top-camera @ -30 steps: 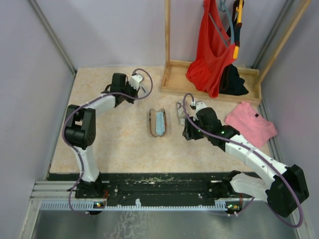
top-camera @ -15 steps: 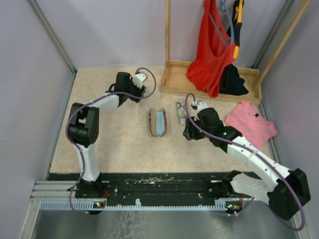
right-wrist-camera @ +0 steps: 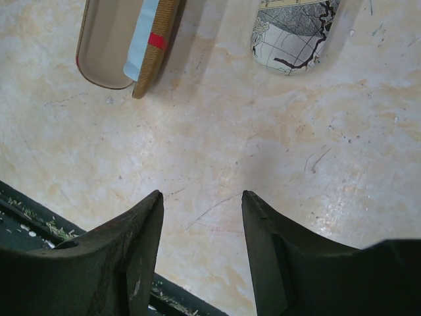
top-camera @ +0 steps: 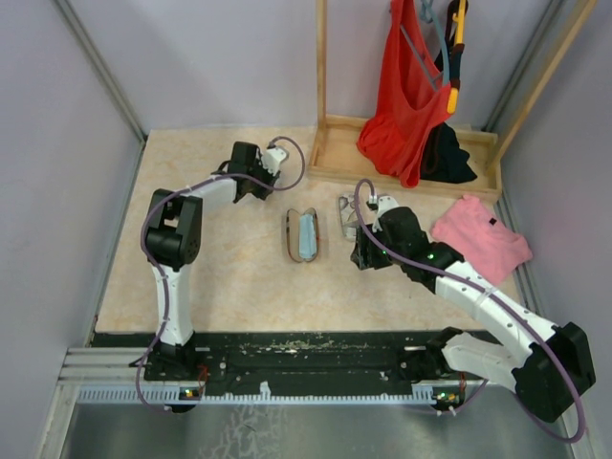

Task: Organize the sunglasses
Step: Pick up the sunglasses from the center of the board.

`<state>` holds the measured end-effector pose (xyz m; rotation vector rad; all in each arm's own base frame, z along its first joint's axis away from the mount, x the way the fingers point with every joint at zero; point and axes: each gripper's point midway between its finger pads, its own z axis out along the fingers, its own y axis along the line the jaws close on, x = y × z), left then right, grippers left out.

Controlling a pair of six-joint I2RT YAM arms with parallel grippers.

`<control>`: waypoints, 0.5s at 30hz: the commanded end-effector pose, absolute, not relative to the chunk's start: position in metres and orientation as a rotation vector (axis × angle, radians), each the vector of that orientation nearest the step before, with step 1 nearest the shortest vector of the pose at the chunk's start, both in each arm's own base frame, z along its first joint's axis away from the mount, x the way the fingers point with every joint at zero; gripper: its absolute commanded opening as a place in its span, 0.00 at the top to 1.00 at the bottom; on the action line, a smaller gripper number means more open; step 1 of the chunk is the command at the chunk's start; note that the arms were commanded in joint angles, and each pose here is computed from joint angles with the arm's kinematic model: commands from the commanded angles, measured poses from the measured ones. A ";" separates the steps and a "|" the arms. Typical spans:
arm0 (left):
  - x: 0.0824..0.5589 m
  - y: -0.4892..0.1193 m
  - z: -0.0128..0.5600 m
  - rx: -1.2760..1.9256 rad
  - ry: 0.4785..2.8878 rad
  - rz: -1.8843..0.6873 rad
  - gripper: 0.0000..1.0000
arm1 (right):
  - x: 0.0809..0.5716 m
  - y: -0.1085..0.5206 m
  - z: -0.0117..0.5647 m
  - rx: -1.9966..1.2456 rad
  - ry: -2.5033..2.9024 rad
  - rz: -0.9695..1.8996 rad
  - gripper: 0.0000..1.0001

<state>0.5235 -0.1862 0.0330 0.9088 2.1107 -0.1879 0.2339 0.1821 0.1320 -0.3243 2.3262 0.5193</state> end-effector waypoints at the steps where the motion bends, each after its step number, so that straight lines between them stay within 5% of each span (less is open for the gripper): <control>1: 0.526 -0.184 0.035 0.926 2.121 -0.171 0.78 | 0.240 0.187 0.138 -0.345 2.286 0.530 0.49; 8: 0.515 -0.179 0.048 0.916 2.119 -0.147 0.97 | 0.240 0.190 0.141 -0.354 2.280 0.544 0.49; 15: 0.489 -0.172 0.091 0.821 2.109 -0.005 1.00 | 0.243 0.185 0.153 -0.339 2.248 0.524 0.49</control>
